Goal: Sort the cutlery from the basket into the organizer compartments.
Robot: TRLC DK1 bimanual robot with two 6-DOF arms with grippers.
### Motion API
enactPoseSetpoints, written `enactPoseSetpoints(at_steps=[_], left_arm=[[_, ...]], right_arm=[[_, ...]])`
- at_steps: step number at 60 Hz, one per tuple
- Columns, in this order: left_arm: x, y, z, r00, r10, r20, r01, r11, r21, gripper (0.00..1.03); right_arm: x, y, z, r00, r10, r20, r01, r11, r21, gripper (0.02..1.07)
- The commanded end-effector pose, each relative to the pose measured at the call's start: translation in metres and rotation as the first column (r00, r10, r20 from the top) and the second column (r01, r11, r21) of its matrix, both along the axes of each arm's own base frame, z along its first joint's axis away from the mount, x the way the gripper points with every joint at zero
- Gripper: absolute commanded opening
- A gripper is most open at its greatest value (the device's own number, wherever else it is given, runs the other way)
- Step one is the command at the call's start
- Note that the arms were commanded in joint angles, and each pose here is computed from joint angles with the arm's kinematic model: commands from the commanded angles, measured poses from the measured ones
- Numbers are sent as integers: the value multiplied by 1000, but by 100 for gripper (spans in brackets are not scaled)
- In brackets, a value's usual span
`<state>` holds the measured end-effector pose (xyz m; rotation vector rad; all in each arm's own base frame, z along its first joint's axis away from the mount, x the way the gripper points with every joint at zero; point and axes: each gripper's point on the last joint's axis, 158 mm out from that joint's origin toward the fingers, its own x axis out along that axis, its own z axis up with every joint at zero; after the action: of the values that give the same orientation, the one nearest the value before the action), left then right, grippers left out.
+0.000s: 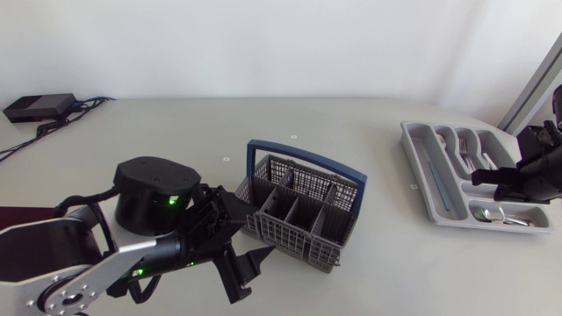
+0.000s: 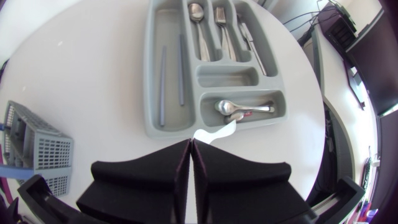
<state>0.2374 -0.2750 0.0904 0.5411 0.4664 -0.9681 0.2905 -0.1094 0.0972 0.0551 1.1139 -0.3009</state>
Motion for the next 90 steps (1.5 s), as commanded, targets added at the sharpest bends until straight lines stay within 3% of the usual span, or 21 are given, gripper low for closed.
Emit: enactPoseSetpoints(at_steps=[1, 16, 30, 47, 54, 66, 75, 77, 78, 83, 90], left_arm=[[3, -6, 12, 1000, -9, 28, 9, 1000, -10, 86], [2, -6, 11, 1000, -9, 29, 9, 1000, -6, 86], [4, -4, 11, 1000, -1, 31, 1, 1000, 2, 87], [28, 14, 22, 996, 82, 42, -82, 997, -5, 88], [48, 33, 29, 989, 139, 55, -139, 990, -2, 88], [89, 70, 34, 962, 271, 21, -271, 962, -29, 87], [112, 85, 29, 943, 333, -20, -333, 942, -45, 73], [118, 89, 28, 938, 347, -23, -348, 936, -45, 69], [124, 93, 27, 932, 361, -34, -362, 931, -50, 64], [136, 103, 19, 918, 390, -75, -394, 917, -54, 55], [145, 109, 5, 913, 384, -137, -394, 917, -58, 36]], right_arm=[[-2, -23, -23, 997, -66, -38, 66, 998, -19, 8], [11, -75, -61, 985, -162, -61, 157, 984, -82, 8], [15, -88, -85, 982, -174, -74, 166, 980, -108, 9], [31, -75, -71, 992, -129, 1, 128, 981, -145, 69], [35, -62, -50, 994, -88, 58, 96, 982, -164, 80], [39, 8, -13, 971, 138, 193, -110, 982, -152, 80], [31, 67, 2, 925, 292, 243, -267, 955, -129, 76], [29, 78, 5, 913, 320, 253, -298, 947, -123, 68], [26, 93, 8, 897, 355, 262, -341, 935, -101, 57], [20, 120, 8, 864, 408, 293, -415, 909, -43, 35], [8, 151, -12, 845, 469, 257, -498, 865, 59, 12]])
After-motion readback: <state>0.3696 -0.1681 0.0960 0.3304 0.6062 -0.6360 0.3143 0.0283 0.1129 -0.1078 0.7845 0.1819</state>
